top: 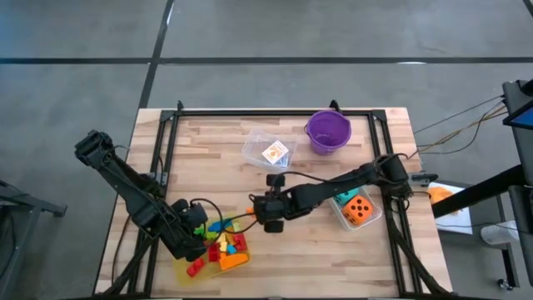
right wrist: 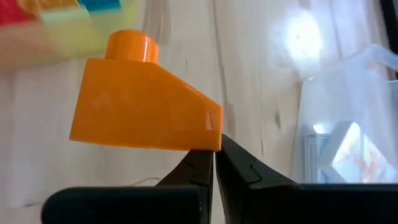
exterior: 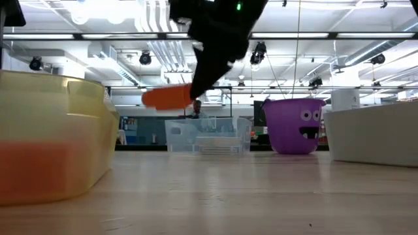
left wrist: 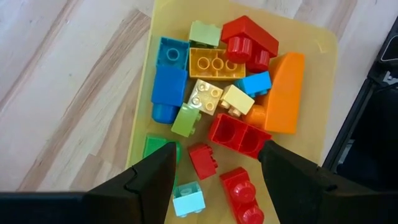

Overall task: Pick & Place Toys
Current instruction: Put the orange game piece into the yellow bin

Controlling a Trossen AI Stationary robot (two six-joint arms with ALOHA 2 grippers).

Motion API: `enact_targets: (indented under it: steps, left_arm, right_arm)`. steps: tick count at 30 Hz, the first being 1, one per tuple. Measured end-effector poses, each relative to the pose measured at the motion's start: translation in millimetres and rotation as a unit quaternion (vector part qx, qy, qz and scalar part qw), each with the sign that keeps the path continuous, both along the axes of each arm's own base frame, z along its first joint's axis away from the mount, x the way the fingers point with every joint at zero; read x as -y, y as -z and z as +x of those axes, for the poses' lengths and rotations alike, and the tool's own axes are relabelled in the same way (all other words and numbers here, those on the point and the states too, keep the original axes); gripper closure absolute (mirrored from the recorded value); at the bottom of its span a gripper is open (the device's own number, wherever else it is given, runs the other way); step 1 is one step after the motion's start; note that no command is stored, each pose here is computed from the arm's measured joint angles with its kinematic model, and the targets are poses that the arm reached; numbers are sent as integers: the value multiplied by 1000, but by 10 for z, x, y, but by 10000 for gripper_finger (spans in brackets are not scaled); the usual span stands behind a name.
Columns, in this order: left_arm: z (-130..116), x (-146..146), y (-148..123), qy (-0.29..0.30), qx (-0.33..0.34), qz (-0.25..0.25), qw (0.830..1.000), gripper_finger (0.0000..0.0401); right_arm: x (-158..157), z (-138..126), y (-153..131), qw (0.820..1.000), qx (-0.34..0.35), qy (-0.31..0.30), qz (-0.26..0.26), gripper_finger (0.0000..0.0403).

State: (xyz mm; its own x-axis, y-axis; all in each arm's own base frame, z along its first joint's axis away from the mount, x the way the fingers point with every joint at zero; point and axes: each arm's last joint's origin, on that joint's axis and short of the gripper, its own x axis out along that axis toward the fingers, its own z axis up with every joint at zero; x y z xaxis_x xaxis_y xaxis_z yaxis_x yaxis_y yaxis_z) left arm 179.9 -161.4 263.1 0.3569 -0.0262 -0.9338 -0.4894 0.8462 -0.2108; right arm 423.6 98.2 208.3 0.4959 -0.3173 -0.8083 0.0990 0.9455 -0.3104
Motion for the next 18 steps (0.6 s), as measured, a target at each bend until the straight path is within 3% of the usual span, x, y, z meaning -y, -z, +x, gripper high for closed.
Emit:
enact_targets:
  steps: [11,18]
  left_arm:
    - [31,-10,-14,-17,41,28,999,173]
    - [160,59,-88,-48,143,13,988,173]
  right_arm:
    - [-273,-168,-355,998,64,-3,-3,395]
    - [-499,-242,-466,993,108,-13,-47,395]
